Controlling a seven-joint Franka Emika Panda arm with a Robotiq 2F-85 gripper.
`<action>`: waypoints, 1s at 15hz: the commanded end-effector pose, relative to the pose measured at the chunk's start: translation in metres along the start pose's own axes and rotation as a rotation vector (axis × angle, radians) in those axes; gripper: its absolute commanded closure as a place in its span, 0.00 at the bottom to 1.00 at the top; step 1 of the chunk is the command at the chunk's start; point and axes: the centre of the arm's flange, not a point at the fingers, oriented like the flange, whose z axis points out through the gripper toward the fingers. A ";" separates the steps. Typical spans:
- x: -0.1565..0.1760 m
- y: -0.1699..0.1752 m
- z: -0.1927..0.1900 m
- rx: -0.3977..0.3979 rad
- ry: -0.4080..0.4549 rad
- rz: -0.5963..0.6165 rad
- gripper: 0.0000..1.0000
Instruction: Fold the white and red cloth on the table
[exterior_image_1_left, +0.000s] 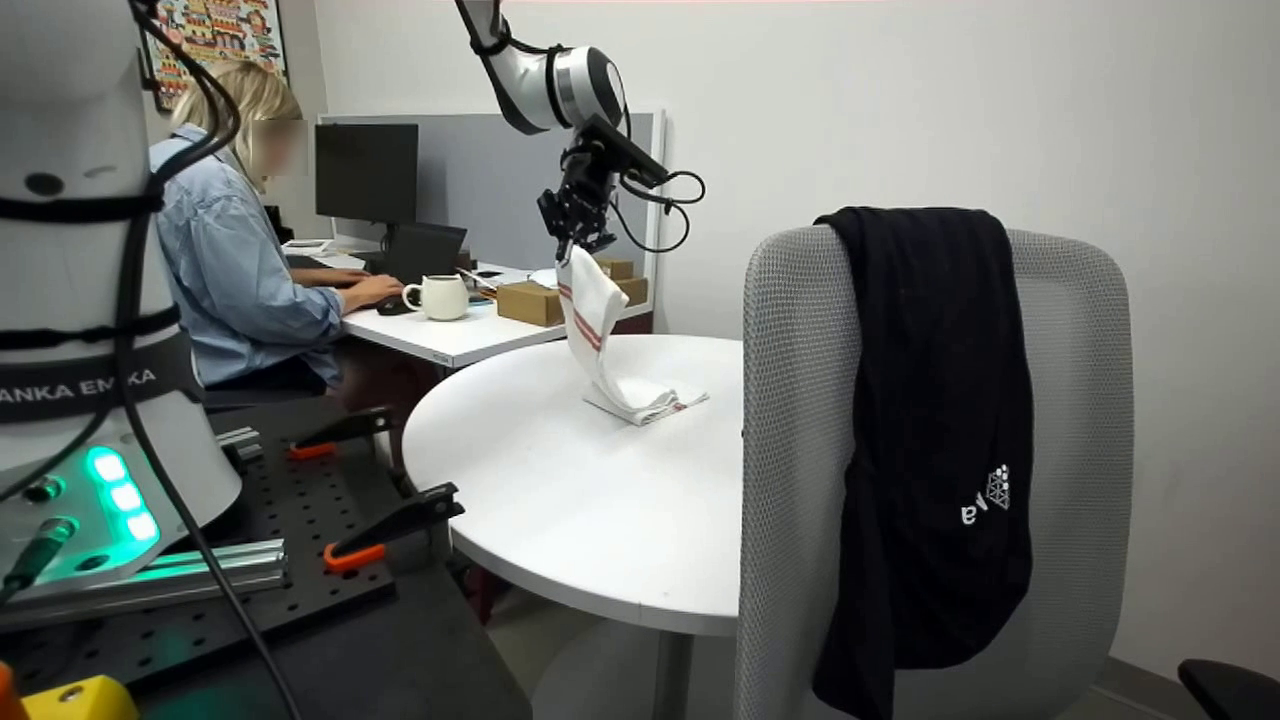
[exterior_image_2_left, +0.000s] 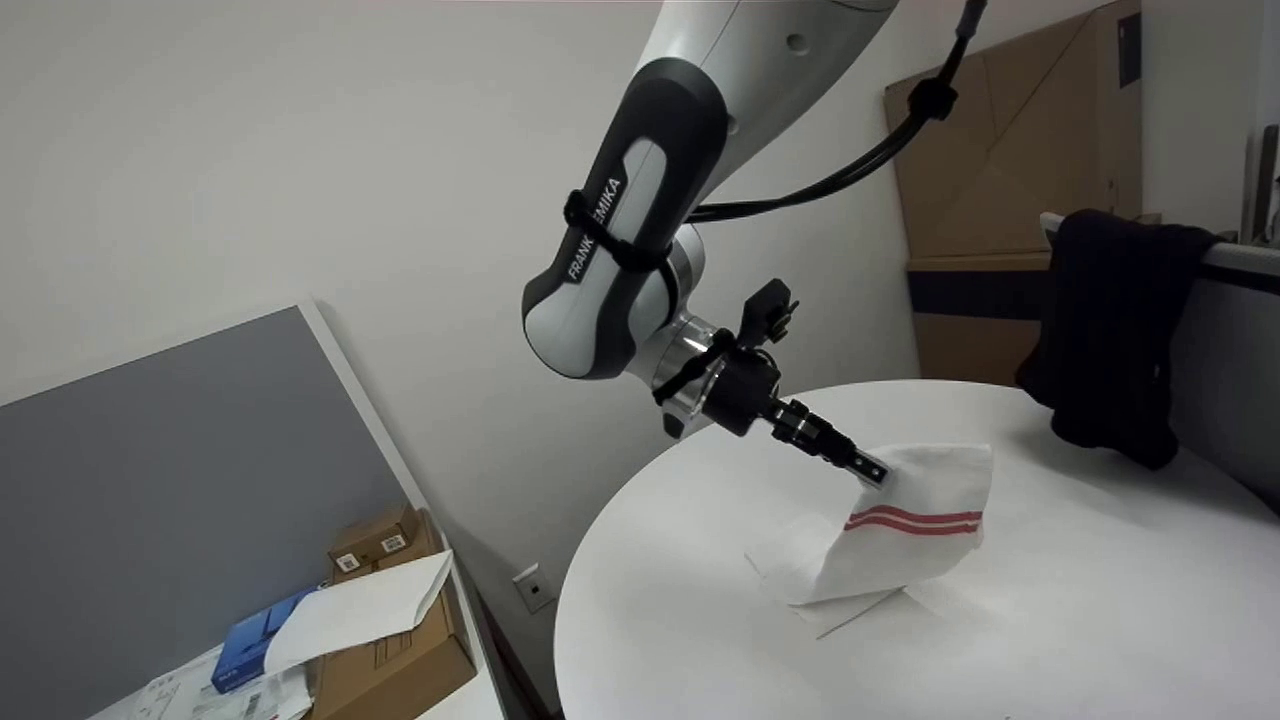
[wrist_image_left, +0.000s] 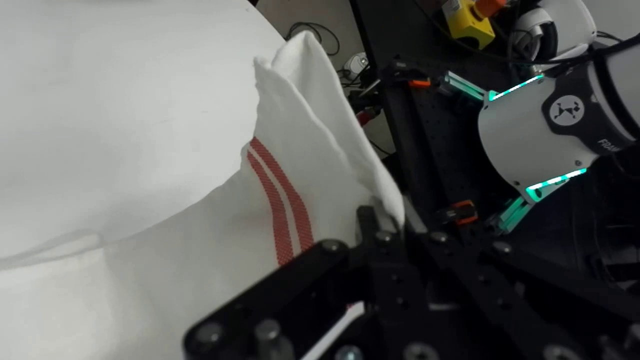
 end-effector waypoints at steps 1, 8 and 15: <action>-0.009 -0.018 0.023 -0.015 0.006 -0.002 0.99; -0.046 0.053 -0.019 -0.053 0.158 0.166 0.99; -0.080 0.119 -0.051 -0.083 0.202 0.303 0.99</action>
